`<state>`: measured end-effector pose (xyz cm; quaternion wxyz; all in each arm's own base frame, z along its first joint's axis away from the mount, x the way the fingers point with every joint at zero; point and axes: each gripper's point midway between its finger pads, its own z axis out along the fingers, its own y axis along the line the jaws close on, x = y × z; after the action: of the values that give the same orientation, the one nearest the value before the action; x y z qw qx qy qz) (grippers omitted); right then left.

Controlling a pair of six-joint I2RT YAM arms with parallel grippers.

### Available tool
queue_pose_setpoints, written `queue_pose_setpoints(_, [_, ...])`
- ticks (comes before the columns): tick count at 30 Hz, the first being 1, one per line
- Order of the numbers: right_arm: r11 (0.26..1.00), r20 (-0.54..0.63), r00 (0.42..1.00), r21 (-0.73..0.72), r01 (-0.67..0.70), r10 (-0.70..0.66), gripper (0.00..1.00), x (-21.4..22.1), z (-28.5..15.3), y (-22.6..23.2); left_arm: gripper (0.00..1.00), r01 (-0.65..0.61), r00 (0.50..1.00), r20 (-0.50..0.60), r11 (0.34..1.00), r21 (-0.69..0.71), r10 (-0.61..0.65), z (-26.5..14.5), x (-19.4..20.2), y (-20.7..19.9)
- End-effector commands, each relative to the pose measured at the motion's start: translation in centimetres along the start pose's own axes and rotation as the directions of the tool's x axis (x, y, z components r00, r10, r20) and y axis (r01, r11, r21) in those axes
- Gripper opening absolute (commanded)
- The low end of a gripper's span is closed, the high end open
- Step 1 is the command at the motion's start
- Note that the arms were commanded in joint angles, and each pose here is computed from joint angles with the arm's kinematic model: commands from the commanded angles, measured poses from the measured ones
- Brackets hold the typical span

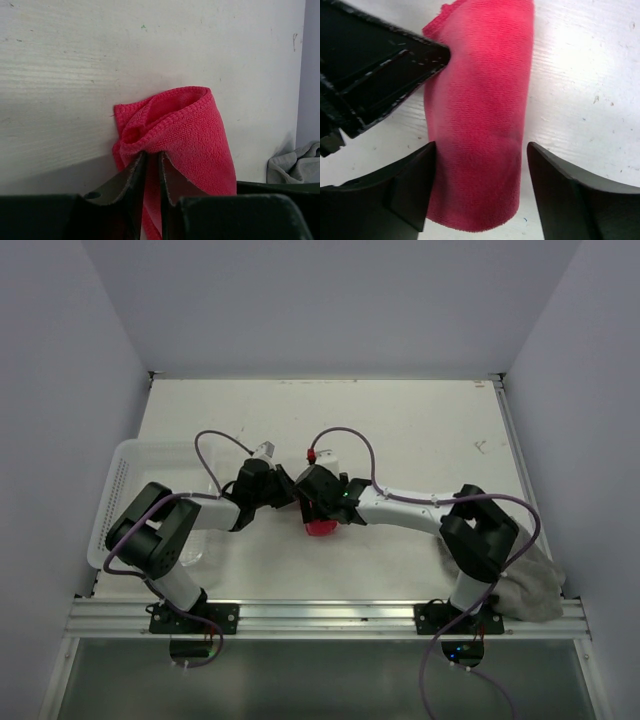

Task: Roll the towels
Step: Roll the towel

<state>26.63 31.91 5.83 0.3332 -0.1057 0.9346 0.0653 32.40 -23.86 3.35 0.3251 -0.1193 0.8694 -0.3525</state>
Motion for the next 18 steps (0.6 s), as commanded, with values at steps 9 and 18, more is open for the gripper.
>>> queue_pose_setpoints(9, [0.922, -0.086, 0.949, -0.227, -0.315, 0.303, 0.86, -1.5, -0.9, 0.0, 0.18, -0.037, 0.999, -0.042, 0.987, -0.154, 0.031, -0.3, 1.7, 4.3])
queue_pose_setpoints(18, [0.832, -0.17, 0.899, -0.341, -0.438, 0.404, 0.97, -1.3, 0.5, 0.5, 0.17, -0.043, 0.998, -0.059, 0.985, -0.169, 0.033, -0.3, 2.4, 5.1])
